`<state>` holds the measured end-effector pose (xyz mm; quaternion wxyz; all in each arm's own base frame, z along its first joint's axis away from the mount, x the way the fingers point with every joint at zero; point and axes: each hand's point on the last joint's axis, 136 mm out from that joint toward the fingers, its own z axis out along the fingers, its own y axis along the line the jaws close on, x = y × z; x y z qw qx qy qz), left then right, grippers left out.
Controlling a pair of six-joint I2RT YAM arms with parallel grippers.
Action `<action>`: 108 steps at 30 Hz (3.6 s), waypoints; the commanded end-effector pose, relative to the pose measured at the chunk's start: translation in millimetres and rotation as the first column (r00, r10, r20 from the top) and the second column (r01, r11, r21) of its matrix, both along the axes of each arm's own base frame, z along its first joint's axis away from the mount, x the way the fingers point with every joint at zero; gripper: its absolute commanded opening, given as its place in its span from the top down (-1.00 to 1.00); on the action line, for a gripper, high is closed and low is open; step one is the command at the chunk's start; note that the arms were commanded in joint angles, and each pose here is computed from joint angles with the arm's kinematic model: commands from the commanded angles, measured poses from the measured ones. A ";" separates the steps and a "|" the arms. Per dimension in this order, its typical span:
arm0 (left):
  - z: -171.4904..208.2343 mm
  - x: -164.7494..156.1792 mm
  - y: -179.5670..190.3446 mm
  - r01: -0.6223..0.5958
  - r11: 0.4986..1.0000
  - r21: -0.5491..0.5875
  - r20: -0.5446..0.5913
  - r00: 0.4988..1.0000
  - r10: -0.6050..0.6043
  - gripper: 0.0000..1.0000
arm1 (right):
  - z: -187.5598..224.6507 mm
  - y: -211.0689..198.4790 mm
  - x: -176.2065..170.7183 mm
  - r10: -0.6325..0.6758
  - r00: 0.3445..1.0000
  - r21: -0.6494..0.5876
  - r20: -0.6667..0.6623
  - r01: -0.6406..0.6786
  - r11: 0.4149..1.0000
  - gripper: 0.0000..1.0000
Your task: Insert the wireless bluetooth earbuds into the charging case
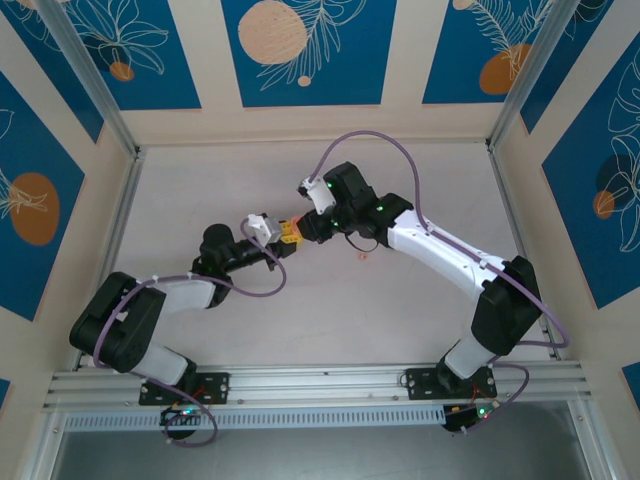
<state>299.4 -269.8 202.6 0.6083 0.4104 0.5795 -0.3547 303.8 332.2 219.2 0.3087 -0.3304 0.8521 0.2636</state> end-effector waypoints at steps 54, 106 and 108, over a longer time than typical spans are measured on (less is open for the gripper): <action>24.5 -16.7 -14.1 0.092 0.995 -0.047 0.053 0.995 -0.090 0.68 | 42.1 5.2 -13.8 0.088 0.995 0.129 0.039 -0.092 0.987 0.23; 30.0 -19.1 -13.7 0.100 0.993 -0.067 0.056 0.994 -0.096 0.68 | 19.0 -14.9 -18.5 -0.011 0.947 0.192 -0.321 0.076 0.979 0.59; 29.4 -19.3 -13.6 0.100 0.993 -0.067 0.055 0.994 -0.097 0.68 | 20.4 -15.8 -16.0 -0.019 0.949 0.196 -0.315 0.085 0.977 0.61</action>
